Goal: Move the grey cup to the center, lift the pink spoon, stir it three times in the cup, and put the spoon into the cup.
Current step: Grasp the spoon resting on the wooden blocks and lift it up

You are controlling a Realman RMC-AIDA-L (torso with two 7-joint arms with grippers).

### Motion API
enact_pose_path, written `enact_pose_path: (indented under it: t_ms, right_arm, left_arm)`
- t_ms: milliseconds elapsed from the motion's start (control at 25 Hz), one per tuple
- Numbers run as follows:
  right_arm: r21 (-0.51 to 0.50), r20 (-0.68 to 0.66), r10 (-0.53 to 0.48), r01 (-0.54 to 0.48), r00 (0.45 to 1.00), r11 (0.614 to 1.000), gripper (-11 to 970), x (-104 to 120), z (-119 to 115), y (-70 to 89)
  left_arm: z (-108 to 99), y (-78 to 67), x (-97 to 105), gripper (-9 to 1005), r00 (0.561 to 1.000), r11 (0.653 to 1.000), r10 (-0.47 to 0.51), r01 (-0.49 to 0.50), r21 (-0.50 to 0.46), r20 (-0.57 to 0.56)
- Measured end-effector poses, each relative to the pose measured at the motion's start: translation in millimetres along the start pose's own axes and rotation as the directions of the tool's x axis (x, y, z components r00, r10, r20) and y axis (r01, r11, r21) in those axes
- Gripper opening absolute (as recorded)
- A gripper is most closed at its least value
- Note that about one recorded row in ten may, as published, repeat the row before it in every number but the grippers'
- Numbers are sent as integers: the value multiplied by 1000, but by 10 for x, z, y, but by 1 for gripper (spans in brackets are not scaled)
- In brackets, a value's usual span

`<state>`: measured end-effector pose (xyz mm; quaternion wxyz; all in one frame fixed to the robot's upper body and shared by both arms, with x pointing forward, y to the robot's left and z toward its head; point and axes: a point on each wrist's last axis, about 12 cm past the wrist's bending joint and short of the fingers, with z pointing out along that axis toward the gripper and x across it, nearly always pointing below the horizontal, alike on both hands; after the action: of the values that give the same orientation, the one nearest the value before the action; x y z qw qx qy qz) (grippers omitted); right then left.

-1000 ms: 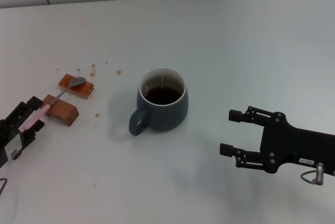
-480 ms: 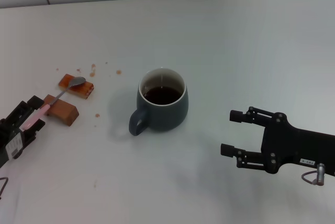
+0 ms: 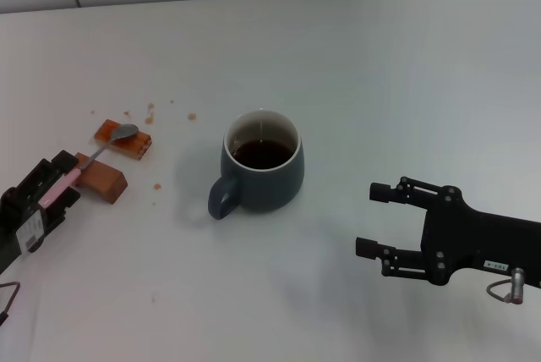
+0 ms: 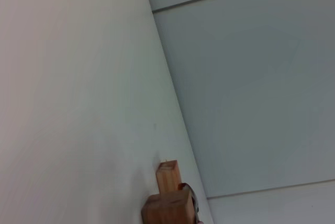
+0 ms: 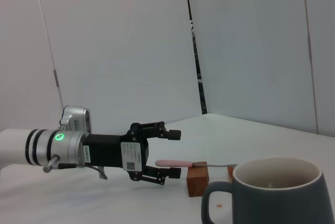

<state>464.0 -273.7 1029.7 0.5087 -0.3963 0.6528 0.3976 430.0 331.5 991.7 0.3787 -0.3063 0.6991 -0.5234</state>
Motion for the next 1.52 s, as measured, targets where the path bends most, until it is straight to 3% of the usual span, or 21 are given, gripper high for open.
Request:
enact_pose_path:
  t_ms: [840, 1000, 1520]
  right_arm:
    - [-9, -8, -5, 5, 1000, 1000, 795, 2, 1, 4]
    - [-9, -8, -5, 5, 1000, 1000, 795, 1, 1, 3]
    - [-10, -9, -1, 1, 1000, 1000, 795, -3, 3, -1]
  left_arm:
    - [62, 4, 14, 837, 1000, 1000, 0, 0, -11, -9]
    - [72, 0, 11, 735, 1000, 1000, 1, -1, -10, -10]
    - [82, 10, -14, 707, 1000, 1000, 11, -11, -24, -6]
